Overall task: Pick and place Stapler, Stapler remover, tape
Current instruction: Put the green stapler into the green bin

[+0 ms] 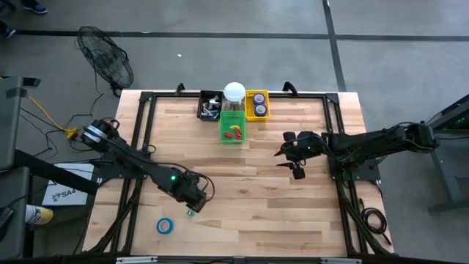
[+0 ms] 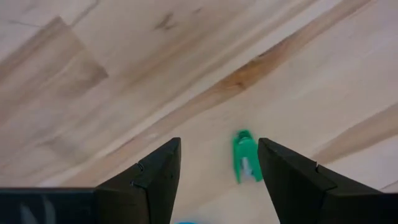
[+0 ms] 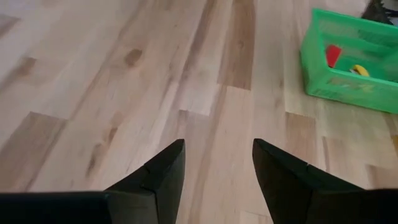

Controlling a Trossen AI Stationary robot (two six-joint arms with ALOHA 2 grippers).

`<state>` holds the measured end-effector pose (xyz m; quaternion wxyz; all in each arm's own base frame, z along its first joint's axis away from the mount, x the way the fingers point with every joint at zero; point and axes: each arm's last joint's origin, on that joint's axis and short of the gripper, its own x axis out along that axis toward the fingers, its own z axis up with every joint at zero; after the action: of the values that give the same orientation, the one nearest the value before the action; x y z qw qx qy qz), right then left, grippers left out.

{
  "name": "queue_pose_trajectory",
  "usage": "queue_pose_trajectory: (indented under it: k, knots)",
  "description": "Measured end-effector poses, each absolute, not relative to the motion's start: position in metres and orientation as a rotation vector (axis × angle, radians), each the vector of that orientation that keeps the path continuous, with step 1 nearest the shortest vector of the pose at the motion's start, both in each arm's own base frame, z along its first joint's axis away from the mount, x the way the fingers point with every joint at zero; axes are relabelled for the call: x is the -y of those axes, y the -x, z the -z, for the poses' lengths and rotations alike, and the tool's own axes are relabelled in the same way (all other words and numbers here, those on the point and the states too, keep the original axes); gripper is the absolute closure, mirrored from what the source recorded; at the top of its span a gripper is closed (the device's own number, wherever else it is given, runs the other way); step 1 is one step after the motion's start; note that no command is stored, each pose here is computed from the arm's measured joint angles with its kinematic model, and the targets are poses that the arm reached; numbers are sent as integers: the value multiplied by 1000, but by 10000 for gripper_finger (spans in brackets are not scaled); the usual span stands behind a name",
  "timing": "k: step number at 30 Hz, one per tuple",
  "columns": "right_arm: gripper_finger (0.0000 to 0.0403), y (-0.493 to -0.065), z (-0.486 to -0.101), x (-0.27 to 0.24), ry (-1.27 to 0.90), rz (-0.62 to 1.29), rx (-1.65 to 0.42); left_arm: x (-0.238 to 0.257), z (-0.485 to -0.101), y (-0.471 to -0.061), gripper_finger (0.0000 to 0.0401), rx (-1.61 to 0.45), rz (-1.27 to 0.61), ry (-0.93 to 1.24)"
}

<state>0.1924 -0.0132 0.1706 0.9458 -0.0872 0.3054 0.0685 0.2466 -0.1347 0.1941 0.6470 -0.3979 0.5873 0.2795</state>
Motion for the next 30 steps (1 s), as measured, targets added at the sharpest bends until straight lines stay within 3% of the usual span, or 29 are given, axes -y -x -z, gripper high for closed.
queue_pose_trajectory:
  k: [15,30]
  knots:
    - [224,-189,-167,9,100,-254,-657,157,-176,-282,192,-1425,-697,1029]
    - [224,-189,-167,-3,132,-346,-647,160,-168,-282,192,-1496,-776,1078]
